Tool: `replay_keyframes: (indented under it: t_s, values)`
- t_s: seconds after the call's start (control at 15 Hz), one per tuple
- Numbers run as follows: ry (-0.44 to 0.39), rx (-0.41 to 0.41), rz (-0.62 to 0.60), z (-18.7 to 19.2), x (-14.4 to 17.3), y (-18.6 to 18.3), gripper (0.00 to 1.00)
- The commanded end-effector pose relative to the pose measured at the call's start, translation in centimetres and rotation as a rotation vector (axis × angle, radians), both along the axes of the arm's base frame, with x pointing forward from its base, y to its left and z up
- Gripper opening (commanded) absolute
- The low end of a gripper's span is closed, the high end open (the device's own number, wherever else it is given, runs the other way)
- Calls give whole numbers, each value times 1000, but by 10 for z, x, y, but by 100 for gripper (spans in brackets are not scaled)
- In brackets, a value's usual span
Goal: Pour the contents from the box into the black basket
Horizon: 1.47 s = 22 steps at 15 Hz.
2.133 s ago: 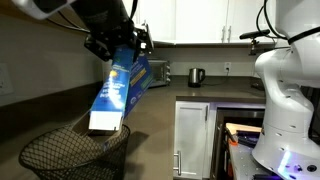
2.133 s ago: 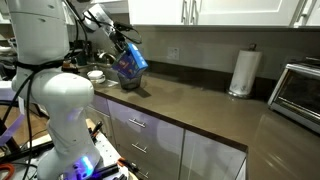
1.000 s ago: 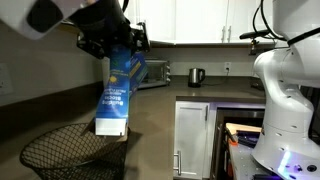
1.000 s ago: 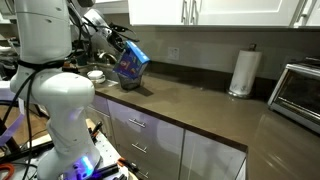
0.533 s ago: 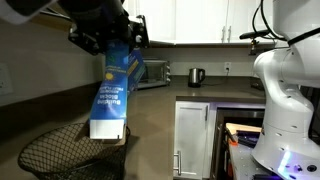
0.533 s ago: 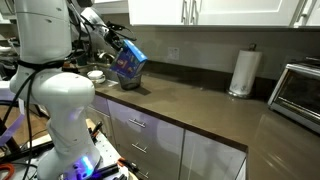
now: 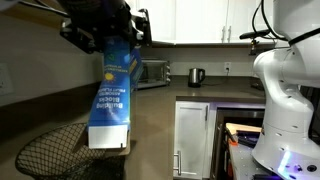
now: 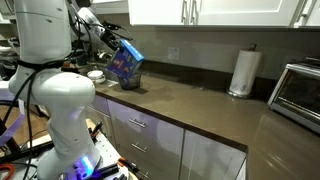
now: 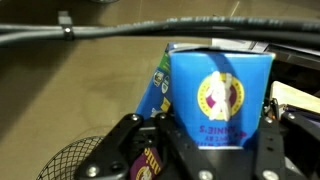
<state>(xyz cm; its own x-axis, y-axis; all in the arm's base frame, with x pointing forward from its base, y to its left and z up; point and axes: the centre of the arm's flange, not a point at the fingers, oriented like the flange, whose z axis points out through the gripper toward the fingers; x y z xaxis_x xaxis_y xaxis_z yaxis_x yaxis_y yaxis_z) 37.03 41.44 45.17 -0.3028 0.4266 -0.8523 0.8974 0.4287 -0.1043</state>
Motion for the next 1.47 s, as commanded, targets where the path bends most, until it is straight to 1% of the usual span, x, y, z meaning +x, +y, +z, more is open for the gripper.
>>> replay_keyframes:
  t_s: [0.0, 0.07, 0.13, 0.2, 0.27, 0.33, 0.4, 0.47, 0.6, 0.67, 0.73, 0.93, 1.07, 1.13, 1.2, 1.33, 1.4]
  values:
    - [-22, -11, 7, 11, -6, 6, 34]
    - [-24, -14, 10, 11, -6, 7, 36]
    - [-28, -17, 12, 10, -6, 7, 42]
    - [-32, -19, 14, 10, -7, 7, 41]
    - [-32, -17, 17, 11, -7, 7, 46]
    - [-32, -15, 19, 12, -7, 6, 46]
    - [-34, -14, 19, 12, -7, 6, 42]
    - [-34, -14, 20, 12, -7, 5, 45]
    - [-34, -9, 22, 14, -6, 4, 40]
    - [-35, -8, 23, 15, -6, 4, 35]
    - [-36, -7, 23, 15, -6, 4, 37]
    - [-41, -6, 26, 17, -7, 3, 37]
    - [-46, -10, 28, 17, -8, 3, 45]
    - [-49, -11, 29, 18, -8, 3, 54]
    - [-52, -12, 33, 18, -9, 3, 51]
    - [-64, -11, 43, 20, -9, 3, 52]
    - [-69, -8, 46, 20, -9, 3, 49]
